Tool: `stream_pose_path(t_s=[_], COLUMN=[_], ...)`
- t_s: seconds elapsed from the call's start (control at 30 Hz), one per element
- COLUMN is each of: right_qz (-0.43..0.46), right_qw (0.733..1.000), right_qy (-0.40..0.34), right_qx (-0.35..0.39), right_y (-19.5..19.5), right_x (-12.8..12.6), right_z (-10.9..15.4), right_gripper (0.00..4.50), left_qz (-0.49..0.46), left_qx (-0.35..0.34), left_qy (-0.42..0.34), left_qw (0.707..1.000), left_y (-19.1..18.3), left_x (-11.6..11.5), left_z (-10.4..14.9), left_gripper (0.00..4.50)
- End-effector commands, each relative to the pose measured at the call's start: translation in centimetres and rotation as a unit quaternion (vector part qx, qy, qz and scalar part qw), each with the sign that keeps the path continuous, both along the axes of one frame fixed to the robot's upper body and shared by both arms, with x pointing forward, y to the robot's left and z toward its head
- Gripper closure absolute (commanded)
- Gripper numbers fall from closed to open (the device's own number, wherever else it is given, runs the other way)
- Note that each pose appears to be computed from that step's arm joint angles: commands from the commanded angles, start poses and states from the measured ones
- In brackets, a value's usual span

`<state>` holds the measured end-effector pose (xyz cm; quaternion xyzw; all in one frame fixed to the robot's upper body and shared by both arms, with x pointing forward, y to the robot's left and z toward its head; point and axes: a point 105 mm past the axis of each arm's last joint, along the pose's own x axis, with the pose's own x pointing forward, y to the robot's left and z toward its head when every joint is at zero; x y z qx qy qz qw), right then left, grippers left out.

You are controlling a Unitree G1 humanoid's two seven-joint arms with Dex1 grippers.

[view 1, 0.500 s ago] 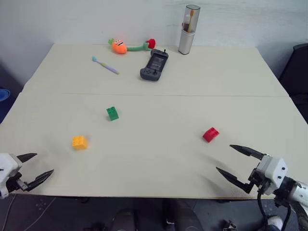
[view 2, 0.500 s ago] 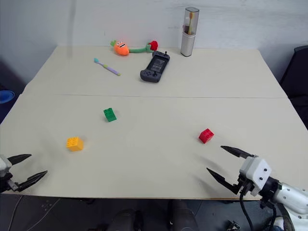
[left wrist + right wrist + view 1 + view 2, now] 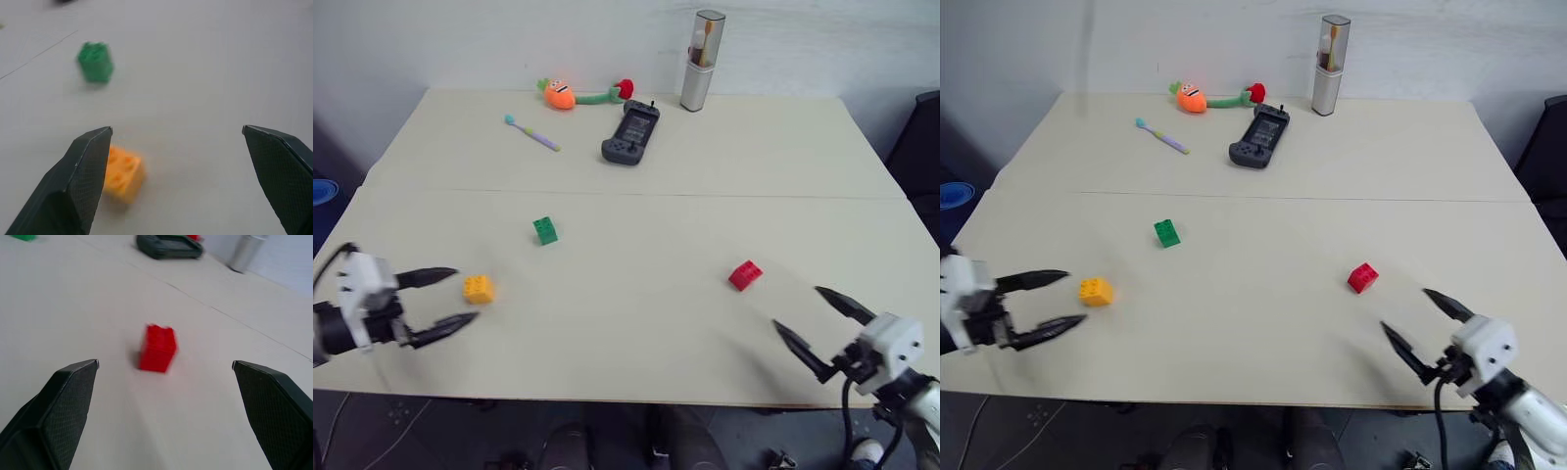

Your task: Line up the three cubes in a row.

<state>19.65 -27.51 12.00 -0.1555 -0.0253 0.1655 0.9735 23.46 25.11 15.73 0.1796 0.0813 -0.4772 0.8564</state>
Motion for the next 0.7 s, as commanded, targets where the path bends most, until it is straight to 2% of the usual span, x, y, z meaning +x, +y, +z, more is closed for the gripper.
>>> stream_pose_path(t_s=[0.03,0.1,0.23,0.4,0.53,0.7], right_qz=[-0.078,-0.071,-0.049,0.021,0.044,0.062], right_qw=[0.997,0.997,0.998,0.999,0.998,0.992], right_qy=[-0.010,-0.010,-0.033,-0.017,0.021,0.104], right_qx=[0.002,0.011,0.037,0.035,0.039,0.037], right_y=[-2.3,-1.6,0.4,2.8,3.2,3.4], right_x=[-2.1,-2.2,-0.5,3.3,6.2,9.3], right_z=[-0.1,-0.5,0.3,2.2,2.7,1.0], right_gripper=[0.00,0.00,0.00,0.00,0.00,0.00], left_qz=[-0.052,-0.069,-0.092,-0.090,-0.108,-0.102], left_qx=[-0.008,-0.014,-0.009,-0.022,-0.033,-0.032], left_qy=[-0.027,-0.024,-0.024,-0.058,-0.031,-0.031], left_qw=[0.998,0.997,0.995,0.994,0.993,0.994], left_y=[-3.3,-4.3,-5.0,-6.3,-7.4,-7.4], left_x=[0.2,0.4,0.8,2.2,1.6,1.5], left_z=[0.4,-0.1,-0.8,-0.4,-1.0,-1.1], left_gripper=[0.03,0.03,0.03,0.03,0.03,0.03])
